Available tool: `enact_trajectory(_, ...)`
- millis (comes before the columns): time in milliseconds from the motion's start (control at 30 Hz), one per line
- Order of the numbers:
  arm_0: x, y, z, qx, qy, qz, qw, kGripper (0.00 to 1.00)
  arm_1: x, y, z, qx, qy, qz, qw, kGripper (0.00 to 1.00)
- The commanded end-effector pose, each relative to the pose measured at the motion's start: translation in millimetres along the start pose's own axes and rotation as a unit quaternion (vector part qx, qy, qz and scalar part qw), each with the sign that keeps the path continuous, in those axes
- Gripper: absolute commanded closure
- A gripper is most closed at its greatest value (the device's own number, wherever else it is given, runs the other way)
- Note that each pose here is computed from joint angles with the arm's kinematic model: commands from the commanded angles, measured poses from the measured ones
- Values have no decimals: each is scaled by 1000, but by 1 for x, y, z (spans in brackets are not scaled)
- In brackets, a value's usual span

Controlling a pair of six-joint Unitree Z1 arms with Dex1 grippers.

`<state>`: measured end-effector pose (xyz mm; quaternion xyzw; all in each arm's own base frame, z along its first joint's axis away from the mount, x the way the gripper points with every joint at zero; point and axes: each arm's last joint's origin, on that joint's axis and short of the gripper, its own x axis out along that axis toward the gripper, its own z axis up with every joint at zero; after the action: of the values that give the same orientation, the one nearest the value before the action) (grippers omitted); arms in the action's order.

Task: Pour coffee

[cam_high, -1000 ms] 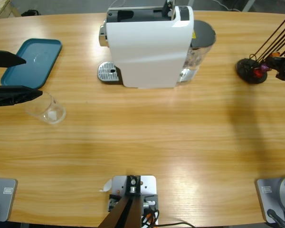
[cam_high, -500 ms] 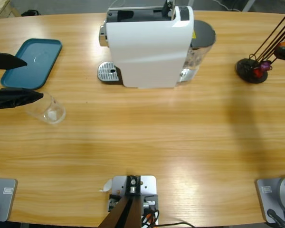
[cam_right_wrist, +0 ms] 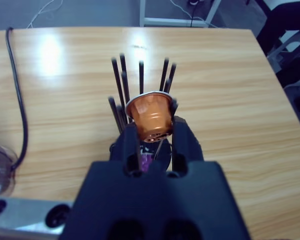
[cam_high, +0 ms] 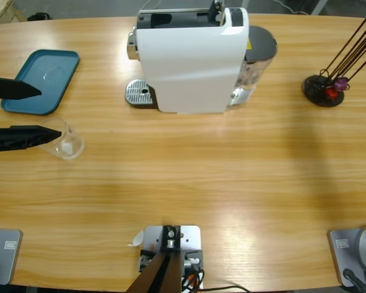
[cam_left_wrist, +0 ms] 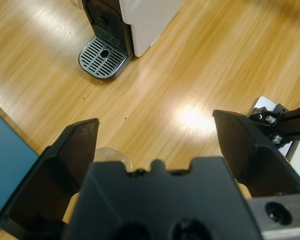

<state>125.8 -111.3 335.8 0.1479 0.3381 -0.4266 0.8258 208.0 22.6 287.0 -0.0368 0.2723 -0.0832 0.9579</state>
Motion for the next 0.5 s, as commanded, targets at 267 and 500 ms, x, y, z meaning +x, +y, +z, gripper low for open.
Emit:
enact_trajectory(267,16,1,-11,-13,31,-5,999,4,-96,-20,31,-7,-91,43,995,913)
enact_trajectory(500,15,1,-10,-11,22,-3,1000,4,-117,47,26,-197,-81,360,908,911)
